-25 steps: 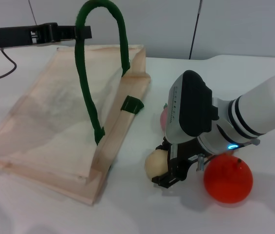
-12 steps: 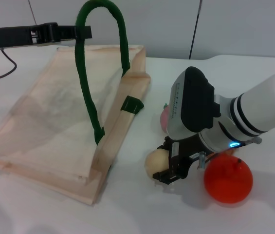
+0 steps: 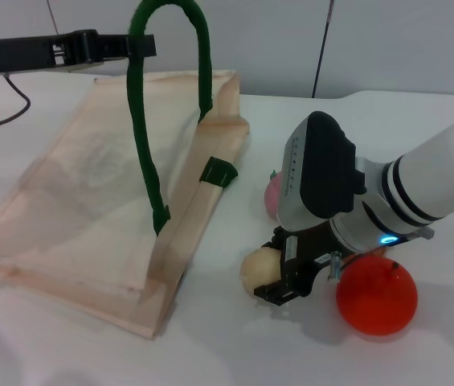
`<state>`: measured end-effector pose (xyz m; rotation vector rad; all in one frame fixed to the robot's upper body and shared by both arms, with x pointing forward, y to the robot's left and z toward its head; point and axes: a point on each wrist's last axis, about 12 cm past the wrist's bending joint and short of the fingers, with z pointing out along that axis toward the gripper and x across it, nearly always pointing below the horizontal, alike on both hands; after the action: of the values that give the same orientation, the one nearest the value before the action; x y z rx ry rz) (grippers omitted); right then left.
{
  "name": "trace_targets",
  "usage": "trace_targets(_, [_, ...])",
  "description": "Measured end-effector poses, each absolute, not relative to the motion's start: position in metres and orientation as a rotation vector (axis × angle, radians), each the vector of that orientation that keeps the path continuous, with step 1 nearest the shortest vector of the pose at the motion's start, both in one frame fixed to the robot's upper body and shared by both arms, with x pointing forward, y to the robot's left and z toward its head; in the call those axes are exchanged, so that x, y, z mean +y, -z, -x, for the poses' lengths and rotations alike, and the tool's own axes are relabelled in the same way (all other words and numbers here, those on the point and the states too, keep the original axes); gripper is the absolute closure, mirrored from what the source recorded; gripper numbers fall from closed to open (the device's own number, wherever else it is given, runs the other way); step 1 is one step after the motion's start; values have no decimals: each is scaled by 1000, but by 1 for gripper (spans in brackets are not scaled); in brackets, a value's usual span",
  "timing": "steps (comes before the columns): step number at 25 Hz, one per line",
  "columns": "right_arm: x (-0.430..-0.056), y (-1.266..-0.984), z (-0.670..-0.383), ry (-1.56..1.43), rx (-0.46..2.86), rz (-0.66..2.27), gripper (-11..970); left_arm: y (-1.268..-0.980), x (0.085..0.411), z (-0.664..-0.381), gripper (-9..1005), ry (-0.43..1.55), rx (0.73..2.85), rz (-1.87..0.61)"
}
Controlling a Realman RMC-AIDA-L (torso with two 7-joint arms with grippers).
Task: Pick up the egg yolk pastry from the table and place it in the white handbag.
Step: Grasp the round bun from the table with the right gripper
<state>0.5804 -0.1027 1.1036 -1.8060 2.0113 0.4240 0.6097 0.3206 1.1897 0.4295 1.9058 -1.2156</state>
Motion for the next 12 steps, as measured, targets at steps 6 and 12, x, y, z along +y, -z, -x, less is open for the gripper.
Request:
trace_targets(6, [-101, -1105, -579, -430, 2006, 1817, 286, -1191, 321, -608, 865, 1229, 1899, -440])
trace_targets(12, [-104, -1111, -583, -457, 2021, 1776, 300, -1192, 321, -608, 866, 1230, 1896, -443])
